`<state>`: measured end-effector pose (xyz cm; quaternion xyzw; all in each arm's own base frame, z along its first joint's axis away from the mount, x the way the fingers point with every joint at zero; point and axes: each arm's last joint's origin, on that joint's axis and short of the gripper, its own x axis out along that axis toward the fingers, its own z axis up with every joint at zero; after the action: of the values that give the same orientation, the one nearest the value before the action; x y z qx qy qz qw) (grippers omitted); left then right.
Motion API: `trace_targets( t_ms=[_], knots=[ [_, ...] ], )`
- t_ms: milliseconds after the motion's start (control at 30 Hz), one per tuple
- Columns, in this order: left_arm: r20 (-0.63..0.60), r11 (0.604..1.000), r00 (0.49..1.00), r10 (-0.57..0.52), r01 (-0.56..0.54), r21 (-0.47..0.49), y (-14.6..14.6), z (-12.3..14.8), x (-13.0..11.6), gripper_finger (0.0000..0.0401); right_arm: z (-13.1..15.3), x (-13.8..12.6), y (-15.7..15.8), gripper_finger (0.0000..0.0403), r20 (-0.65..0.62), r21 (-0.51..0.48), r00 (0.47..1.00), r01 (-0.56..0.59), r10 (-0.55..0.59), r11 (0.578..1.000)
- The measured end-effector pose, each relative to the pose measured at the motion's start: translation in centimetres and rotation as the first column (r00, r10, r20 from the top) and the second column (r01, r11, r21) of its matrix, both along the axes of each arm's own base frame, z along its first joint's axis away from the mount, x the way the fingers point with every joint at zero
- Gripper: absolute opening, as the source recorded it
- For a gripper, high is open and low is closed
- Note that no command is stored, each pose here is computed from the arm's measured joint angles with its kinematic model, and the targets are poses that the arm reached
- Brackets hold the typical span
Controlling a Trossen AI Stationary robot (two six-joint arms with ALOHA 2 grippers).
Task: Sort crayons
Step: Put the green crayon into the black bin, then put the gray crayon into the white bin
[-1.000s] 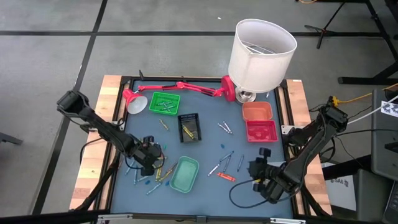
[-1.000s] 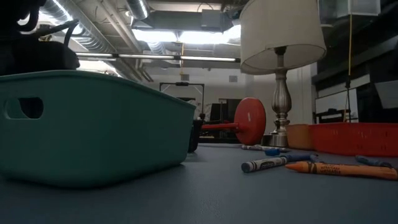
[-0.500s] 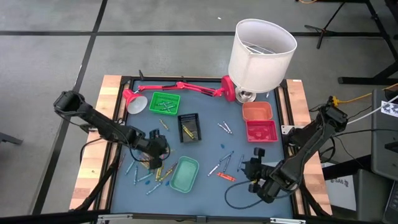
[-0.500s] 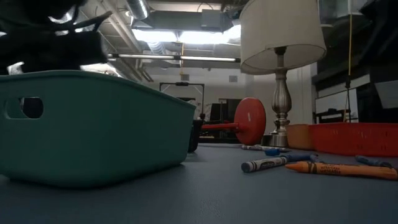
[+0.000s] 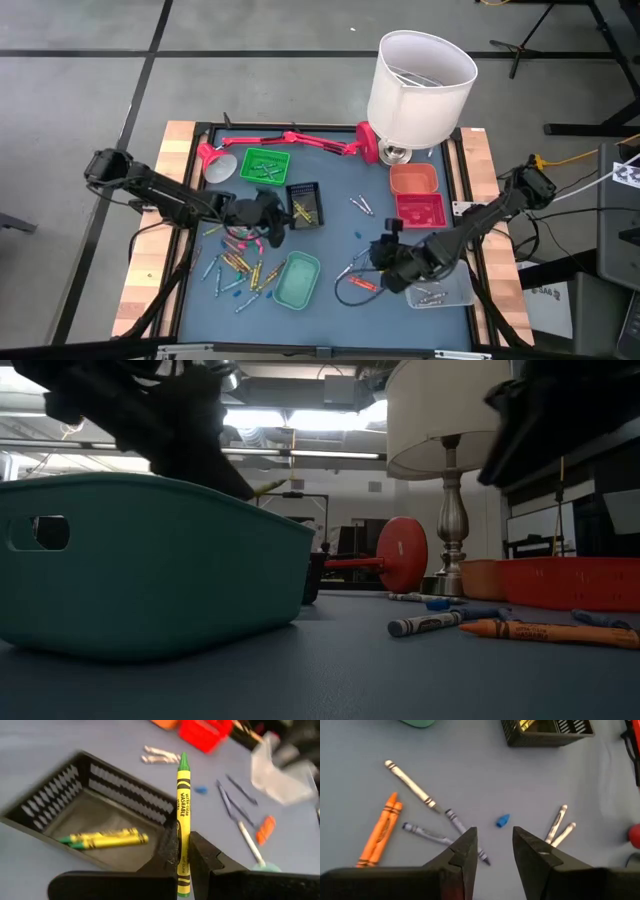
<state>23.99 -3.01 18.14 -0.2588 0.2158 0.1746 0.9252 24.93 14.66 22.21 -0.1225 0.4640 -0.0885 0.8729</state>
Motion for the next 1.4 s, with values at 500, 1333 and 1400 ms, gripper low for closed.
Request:
trace_targets(
  t_ms=[500,1333,1400],
  knots=[
    [0.052,0.990,0.989,0.138,-0.136,-0.029,2.3,0.3,0.4,0.0011,0.0,2.9,-5.5,0.0122,-0.053,-0.001,0.997,0.054,-0.054,0.999],
    [0.041,0.989,0.988,0.151,-0.151,0.000,3.0,0.3,0.4,0.0081,0.6,5.7,-14.0,0.0122,0.045,0.189,0.958,0.269,-0.282,0.944],
    [0.040,0.989,0.988,0.150,-0.150,0.003,3.0,0.2,0.4,0.0081,0.6,5.8,-14.6,0.0122,0.055,0.197,0.953,0.283,-0.299,0.939]
  ],
)
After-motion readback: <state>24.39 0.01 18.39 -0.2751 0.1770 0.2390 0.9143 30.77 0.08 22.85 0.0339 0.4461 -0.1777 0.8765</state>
